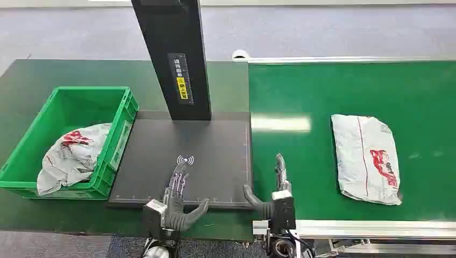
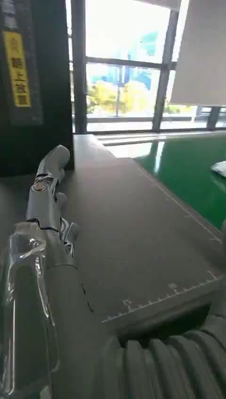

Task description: Moved the parcel from conveyor to table for the left to box.

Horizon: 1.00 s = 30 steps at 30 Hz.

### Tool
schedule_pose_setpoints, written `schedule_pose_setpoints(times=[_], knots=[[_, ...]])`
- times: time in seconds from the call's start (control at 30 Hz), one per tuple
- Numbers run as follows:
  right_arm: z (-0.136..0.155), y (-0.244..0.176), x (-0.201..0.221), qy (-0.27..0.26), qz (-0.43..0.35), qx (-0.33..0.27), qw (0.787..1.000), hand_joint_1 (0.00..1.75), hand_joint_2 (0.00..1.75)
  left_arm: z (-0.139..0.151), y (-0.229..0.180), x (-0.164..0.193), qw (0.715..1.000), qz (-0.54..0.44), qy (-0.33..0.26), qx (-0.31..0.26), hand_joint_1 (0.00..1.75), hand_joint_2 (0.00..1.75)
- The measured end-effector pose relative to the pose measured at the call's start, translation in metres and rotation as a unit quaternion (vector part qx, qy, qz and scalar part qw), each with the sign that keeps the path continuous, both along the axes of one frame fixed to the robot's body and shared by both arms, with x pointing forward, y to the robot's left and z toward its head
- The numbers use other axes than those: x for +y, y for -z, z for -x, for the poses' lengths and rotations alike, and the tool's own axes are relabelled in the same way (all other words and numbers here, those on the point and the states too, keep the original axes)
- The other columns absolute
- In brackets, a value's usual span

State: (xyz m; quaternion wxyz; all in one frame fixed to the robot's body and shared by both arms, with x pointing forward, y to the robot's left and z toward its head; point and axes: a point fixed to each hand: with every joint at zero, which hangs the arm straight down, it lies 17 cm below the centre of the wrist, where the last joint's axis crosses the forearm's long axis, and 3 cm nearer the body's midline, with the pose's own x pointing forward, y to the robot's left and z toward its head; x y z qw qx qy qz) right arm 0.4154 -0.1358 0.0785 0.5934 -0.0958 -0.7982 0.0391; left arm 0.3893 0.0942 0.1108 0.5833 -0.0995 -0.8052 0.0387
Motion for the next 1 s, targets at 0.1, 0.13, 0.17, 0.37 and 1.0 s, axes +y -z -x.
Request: schedule_pose_setpoints(times=[0.1, 0.13, 0.17, 0.37, 1.0], knots=[[-0.018, -0.016, -0.019, 0.042, 0.089, -0.03, 0.995, 0.0, 1.75, 0.0, -0.002, 0.006, 1.0, -0.001, -0.01, -0.003, 0.0, 1.75], [-0.026, -0.017, -0.03, 0.06, 0.115, -0.027, 0.991, 0.0, 1.75, 0.0, -0.003, 0.009, 1.0, -0.001, -0.012, -0.004, 0.0, 1.75], [-0.033, -0.017, -0.048, 0.088, 0.146, -0.017, 0.985, 0.0, 1.75, -0.001, -0.003, 0.012, 1.0, -0.001, -0.016, -0.005, 0.0, 1.75], [-0.069, -0.012, -0.174, 0.222, 0.288, 0.052, 0.93, 0.0, 1.75, -0.004, -0.005, 0.034, 0.999, -0.004, -0.04, -0.01, 0.0, 1.75], [-0.019, 0.083, -0.4, 0.398, 0.246, 0.338, 0.817, 0.0, 1.75, -0.002, -0.004, 0.061, 0.998, -0.012, -0.067, -0.012, 0.0, 1.75]])
